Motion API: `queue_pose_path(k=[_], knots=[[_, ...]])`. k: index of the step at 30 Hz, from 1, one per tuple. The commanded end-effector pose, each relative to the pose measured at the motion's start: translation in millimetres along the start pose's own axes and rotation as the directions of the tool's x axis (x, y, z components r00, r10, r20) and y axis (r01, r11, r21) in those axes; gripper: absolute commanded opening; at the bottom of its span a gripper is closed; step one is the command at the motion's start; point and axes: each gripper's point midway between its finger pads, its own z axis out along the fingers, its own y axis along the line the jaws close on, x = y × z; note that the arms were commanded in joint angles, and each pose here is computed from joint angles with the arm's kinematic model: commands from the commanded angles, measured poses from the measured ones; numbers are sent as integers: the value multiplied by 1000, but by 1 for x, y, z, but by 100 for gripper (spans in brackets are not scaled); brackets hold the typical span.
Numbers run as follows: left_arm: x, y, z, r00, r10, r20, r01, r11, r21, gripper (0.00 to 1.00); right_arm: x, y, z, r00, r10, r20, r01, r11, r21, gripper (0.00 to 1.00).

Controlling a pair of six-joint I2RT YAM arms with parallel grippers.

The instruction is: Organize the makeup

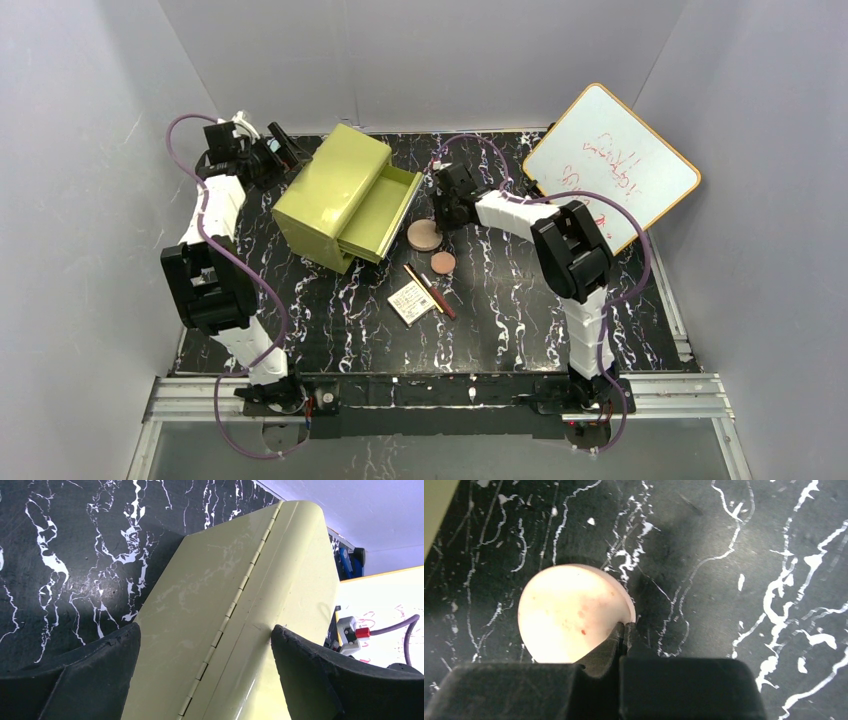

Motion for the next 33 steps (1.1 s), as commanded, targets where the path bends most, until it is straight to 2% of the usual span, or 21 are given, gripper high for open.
queue_pose_path(k=[1,9,15,23,33], knots=[[23,38,-4,998,-36,-60,28,991,-132,99,-35,-14,-44,994,-56,99,46,994,102,1],[21,37,-4,997,-45,-56,38,992,-121,99,-95,-18,-137,956,-86,280,49,989,137,1],[21,38,-5,997,-52,-56,45,992,-117,99,-129,0,-189,923,-71,379,39,995,91,1],[18,40,-6,998,-54,-44,48,992,-119,99,-141,28,-193,932,-50,358,55,999,-2,1],[13,42,-9,997,-68,-30,64,993,-104,99,-137,77,-170,955,-130,266,147,988,-45,1]])
